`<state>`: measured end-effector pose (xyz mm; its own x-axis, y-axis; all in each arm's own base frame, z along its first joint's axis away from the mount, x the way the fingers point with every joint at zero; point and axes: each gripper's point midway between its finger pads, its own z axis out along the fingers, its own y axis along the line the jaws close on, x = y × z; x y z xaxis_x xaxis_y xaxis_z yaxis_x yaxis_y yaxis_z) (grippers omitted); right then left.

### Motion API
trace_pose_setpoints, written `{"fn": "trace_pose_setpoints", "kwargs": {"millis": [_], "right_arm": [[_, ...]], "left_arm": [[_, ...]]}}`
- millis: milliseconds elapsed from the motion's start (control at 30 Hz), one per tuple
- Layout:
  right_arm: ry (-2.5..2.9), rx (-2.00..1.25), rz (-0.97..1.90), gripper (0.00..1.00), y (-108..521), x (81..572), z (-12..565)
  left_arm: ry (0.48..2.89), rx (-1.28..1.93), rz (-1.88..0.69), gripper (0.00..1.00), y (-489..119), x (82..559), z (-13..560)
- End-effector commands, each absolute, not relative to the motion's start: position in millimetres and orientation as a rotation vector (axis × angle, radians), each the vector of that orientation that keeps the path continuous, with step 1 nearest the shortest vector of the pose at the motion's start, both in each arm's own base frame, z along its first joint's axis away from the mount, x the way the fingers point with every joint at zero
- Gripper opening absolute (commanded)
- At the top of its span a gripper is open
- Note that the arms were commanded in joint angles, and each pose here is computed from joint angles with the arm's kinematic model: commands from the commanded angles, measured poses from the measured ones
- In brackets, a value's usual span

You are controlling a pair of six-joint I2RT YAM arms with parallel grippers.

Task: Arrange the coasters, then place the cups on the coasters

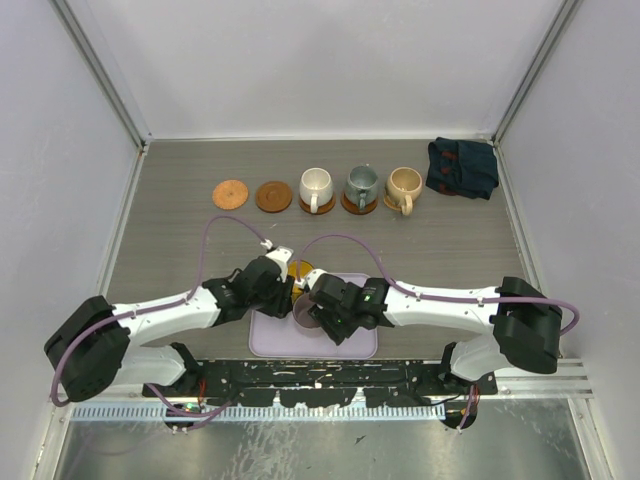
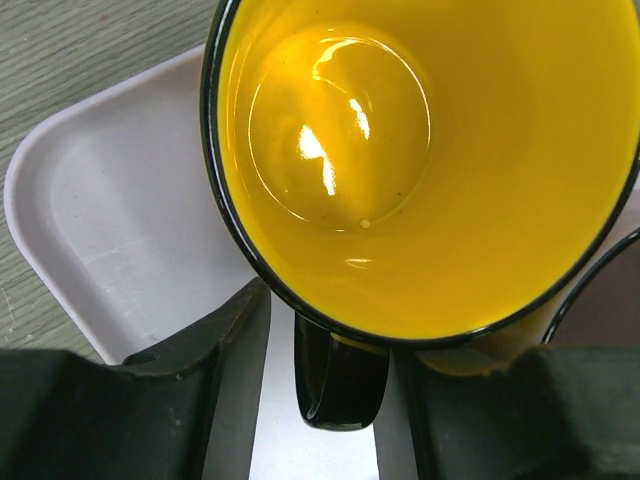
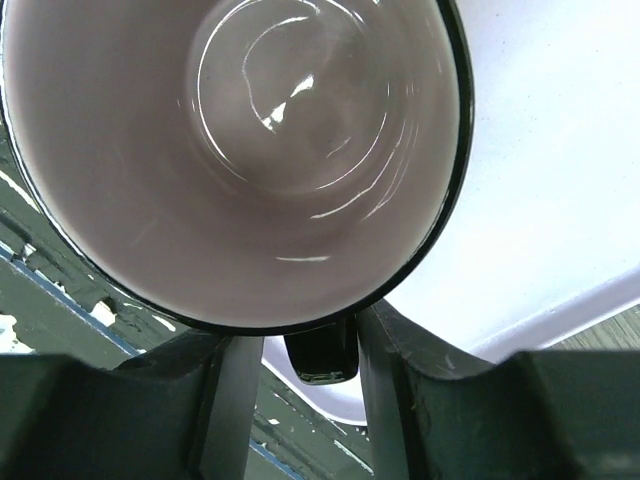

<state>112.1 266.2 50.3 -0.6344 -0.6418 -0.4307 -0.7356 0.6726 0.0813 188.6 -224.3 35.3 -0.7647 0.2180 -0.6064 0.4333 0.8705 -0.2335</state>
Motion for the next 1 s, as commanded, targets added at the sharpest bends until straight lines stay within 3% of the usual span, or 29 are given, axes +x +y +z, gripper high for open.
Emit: {"fn": "trace_pose_setpoints", "kwargs": {"millis": [0, 133, 267, 367, 567, 967], "right_arm": [[2.443, -1.056, 0.410, 0.45, 284, 122, 66], [2.448, -1.063, 0.416, 0.39, 285, 121, 64], [2.452, -1.072, 0.432, 0.33, 287, 119, 63], [2.453, -1.088, 0.437, 0.27, 289, 118, 63], [2.459, -1.112, 0.437, 0.01, 290, 116, 61], [2.388, -1.041, 0.382, 0.01, 292, 130, 79]], "left_arm": [[2.399, 0.479, -0.509, 0.41, -237, 202, 48], [2.396, 0.489, -0.521, 0.38, -239, 202, 50], [2.396, 0.492, -0.519, 0.23, -239, 201, 49], [2.380, 0.496, -0.526, 0.20, -239, 202, 51], [2.367, 0.512, -0.537, 0.20, -241, 202, 55], [2.340, 0.419, -0.442, 0.21, -221, 209, 76]]}}
